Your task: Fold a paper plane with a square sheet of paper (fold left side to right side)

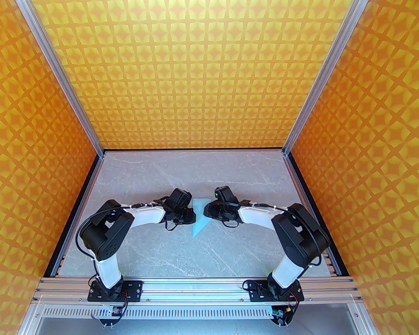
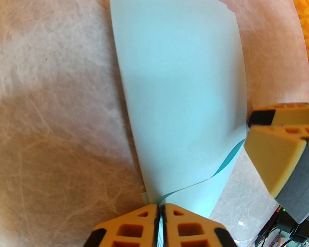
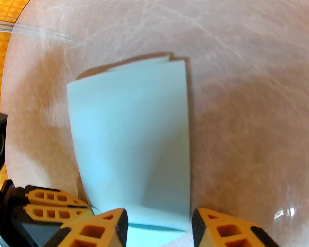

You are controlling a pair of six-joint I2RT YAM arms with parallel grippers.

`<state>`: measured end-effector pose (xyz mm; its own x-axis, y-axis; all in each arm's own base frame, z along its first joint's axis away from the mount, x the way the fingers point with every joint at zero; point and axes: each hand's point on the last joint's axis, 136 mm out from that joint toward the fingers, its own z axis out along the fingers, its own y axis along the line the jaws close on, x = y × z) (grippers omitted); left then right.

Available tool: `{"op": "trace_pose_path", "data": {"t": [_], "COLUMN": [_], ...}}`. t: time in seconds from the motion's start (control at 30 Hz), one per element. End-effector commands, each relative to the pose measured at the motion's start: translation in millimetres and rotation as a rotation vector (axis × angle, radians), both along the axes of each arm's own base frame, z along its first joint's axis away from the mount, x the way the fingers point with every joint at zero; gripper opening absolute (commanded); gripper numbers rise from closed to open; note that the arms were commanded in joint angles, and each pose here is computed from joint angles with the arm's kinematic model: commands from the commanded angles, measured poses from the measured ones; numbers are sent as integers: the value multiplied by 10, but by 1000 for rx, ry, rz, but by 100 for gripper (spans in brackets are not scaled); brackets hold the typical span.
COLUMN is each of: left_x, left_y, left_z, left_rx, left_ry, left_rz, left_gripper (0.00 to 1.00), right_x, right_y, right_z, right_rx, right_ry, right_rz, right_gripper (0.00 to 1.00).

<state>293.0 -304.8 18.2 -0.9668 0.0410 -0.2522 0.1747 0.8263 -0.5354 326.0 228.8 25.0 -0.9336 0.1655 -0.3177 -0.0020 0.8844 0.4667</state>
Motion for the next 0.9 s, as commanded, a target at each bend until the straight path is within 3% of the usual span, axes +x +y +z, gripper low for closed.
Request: {"op": "trace_pose_path", "data": {"t": [0.0, 0.37, 0.87], "left_x": [-174, -161, -183], "left_y": [143, 134, 143], "left_z": [-297, -310, -303], "left_rx": [101, 100, 105], "left_ry": [85, 87, 87], "left_rz": [1, 7, -2], "left_gripper": [13, 13, 12], "right_x": [64, -110, 307], "right_y": [123, 200, -100], "right_z": [-20, 190, 130], "right_rx": [48, 175, -51], "right_ry": [1, -12, -90], "right_rz": [48, 64, 51], "right_gripper": [47, 46, 53]}}
